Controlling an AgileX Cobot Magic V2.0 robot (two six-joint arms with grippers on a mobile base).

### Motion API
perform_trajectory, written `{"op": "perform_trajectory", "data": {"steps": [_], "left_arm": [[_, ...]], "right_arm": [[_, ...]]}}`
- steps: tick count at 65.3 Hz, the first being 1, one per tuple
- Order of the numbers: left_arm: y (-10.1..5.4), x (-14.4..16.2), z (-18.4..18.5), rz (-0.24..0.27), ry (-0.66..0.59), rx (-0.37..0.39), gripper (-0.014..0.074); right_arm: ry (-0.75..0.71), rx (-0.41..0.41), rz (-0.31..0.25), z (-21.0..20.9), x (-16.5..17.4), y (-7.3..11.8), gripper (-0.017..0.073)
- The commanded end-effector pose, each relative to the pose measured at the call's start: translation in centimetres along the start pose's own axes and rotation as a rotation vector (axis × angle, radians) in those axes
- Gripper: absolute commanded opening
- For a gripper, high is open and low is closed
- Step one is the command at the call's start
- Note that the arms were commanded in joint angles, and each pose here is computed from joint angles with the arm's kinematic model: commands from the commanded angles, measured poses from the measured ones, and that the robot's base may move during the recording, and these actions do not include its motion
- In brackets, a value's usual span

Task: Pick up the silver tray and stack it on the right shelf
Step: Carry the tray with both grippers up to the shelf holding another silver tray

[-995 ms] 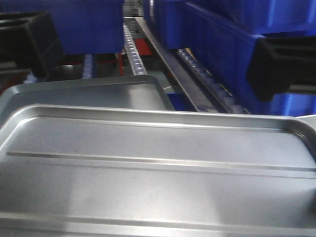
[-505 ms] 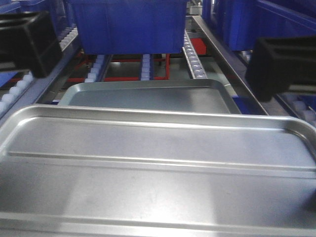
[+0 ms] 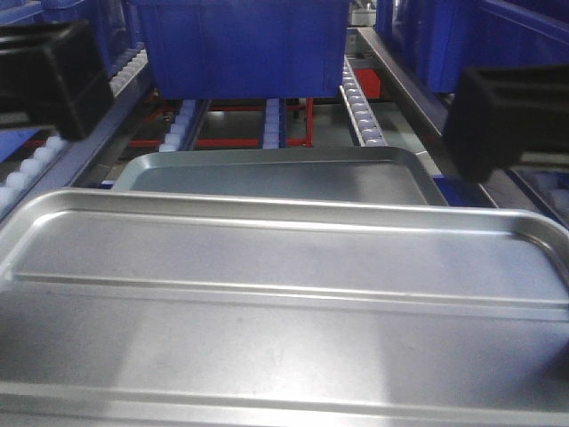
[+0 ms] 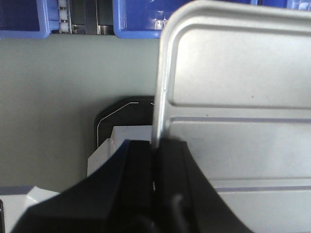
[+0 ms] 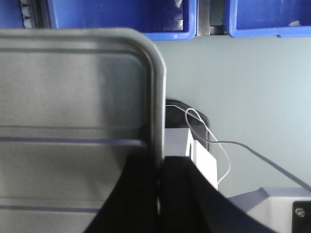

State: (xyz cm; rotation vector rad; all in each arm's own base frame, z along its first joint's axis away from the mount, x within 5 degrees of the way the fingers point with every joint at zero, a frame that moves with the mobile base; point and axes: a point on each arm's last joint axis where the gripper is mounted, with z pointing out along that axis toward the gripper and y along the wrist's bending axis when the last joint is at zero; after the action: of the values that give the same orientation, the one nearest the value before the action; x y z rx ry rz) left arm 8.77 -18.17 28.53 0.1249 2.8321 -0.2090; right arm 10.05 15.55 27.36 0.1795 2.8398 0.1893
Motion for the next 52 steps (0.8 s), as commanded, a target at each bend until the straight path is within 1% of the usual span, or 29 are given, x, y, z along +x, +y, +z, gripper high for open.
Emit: {"op": "perform_trajectory", "data": {"steps": [1, 44, 52], "left_arm": [[1.9, -0.09, -1.17, -0.001, 0.002, -0.175, -0.0092], [1.89, -0.09, -1.17, -0.001, 0.002, -0.174, -0.0092], [1.89, -0.09, -1.17, -0.001, 0.002, -0.174, -0.0092]], "right_arm": [[-0.018, 0.145, -0.01, -1.08, -0.31, -1.62, 0.0078], [-0.019, 0.144, -0.01, -1.07, -0.32, -1.61, 0.0078], [-0.034, 0.12, -0.016, -1.07, -0.47, -1.4, 0.0078]]}}
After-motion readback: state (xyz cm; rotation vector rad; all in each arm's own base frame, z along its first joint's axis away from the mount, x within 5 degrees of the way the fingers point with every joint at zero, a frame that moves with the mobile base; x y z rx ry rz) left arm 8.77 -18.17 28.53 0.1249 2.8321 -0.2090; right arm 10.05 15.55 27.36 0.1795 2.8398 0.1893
